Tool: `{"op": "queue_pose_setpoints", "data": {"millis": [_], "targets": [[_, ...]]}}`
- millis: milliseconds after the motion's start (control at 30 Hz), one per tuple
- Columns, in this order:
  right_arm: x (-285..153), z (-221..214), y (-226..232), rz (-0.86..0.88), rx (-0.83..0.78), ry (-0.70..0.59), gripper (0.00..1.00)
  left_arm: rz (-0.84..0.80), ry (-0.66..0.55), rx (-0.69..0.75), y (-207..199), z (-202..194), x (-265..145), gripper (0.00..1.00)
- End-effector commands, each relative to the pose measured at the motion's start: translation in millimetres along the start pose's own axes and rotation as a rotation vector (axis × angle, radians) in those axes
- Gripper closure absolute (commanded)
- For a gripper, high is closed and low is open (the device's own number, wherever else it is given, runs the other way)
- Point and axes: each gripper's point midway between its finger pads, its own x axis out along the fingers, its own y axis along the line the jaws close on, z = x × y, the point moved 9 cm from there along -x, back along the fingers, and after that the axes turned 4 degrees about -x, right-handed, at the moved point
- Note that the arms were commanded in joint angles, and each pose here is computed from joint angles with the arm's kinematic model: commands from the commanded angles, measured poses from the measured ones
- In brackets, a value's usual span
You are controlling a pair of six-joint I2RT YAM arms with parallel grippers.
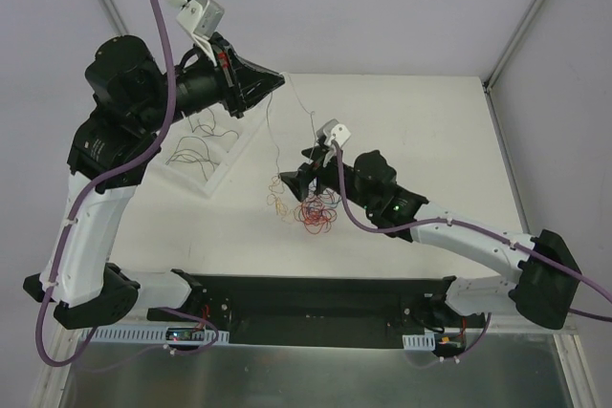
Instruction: Untangle the cables
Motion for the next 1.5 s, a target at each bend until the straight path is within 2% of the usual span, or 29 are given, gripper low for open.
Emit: {"op": "queue_pose_setpoints", "data": {"millis": [0,200,333,467,567,700,833,933,1067,1133,1167,1267,1367,1467], "targets": [[10,34,4,-0.052,-0.049,-0.167,0.15,-0.087,-0.041,-0.013,-16,16,-7,1.0],[30,36,-9,-0.258,0.036,-0.174,0.21,-0.14,-0.051,-0.046,-27,24,-11,1.0],[60,2,-10,-0.253,0.064,-0.129,0.32,-0.202,-0.098,-0.051,-40,41,-16,1.0],[81,-60,-20,-0.303,0.149,-0.007,0.41,-0.275,-0.189,-0.01,-55,70,-19,1.0],[68,-95,-52,-0.453,0.267,0.041,0.48,-0.274,-0.274,0.033,-62,88,-25,1.0],[35,-119,-108,-0.672,0.405,0.103,0.5,-0.182,-0.351,0.076,-56,93,-31,1.0],[0,-140,-147,-0.871,0.513,0.143,0.56,-0.068,-0.381,0.082,-43,90,-30,1.0],[-19,-149,-165,-0.99,0.603,0.178,0.55,-0.04,-0.392,0.101,-41,90,-33,1.0],[-26,-138,-170,-0.978,0.615,0.191,0.47,-0.005,-0.379,0.104,-35,84,-30,1.0],[-27,-117,-167,-0.908,0.567,0.219,0.4,0.004,-0.347,0.089,-29,76,-24,1.0],[-28,-108,-165,-0.848,0.527,0.27,0.36,0.01,-0.326,0.077,-25,71,-18,1.0],[-32,-77,-151,-0.662,0.445,0.448,0.3,0.034,-0.253,0.046,-8,54,5,1.0],[-51,-63,-131,-0.512,0.414,0.449,0.19,0.043,-0.201,0.026,4,43,23,1.0],[-73,-48,-114,-0.401,0.335,0.425,0.16,0.047,-0.17,0.012,11,36,34,1.0]]}}
